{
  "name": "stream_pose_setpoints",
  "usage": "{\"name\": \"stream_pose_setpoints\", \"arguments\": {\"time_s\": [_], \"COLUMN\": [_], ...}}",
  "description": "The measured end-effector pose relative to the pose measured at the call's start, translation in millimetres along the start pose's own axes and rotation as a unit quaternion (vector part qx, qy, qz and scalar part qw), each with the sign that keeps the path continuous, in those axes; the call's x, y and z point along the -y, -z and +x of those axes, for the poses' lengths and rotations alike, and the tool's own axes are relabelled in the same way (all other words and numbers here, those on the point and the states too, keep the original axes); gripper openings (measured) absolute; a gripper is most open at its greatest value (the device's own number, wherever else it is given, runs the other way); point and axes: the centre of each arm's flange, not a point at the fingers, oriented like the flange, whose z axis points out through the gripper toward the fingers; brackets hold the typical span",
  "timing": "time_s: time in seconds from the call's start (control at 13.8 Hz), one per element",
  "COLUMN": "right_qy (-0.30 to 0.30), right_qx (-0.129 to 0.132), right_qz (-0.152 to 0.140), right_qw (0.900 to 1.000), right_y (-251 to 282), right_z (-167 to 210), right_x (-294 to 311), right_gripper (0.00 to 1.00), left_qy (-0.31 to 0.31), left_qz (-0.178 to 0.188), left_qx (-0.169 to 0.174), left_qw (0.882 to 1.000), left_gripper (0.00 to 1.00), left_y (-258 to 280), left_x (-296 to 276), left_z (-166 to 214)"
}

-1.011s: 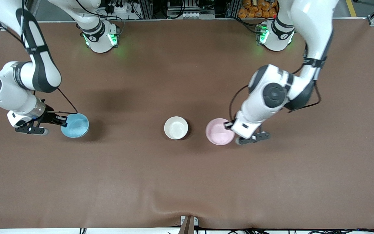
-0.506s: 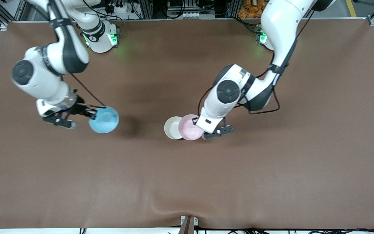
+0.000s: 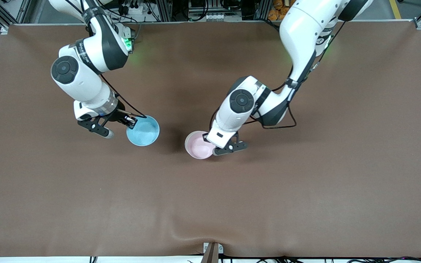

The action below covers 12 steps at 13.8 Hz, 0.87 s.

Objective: Stack pink and blue bowls on white bowl
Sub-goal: 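Carry the pink bowl with the left gripper toward the white bowl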

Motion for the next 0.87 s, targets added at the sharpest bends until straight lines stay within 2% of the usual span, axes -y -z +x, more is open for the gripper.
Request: {"name": "stream_pose_setpoints", "arguments": {"time_s": [0.22,0.43,0.87], "right_qy": [-0.013,-0.016,-0.029], "right_qx": [0.01,0.007,0.018], "right_qz": [0.013,0.018,0.015], "right_qw": [1.0,1.0,0.999], "right_y": [0.6,5.3,39.8], "right_z": [2.1,6.0,13.1], "right_x": [2.9,3.9,14.6], "right_gripper": [0.04,0.04,0.04], "left_qy": [-0.003,-0.003,-0.004], "left_qz": [0.004,0.002,0.01], "left_qx": [0.005,0.004,0.011], "left_qw": [1.0,1.0,1.0], "left_gripper": [0.03,0.03,0.03], "left_y": [-16.7,-18.7,-32.9], "left_x": [-1.1,-1.2,1.2], "left_z": [-7.3,-7.0,-11.2]}}
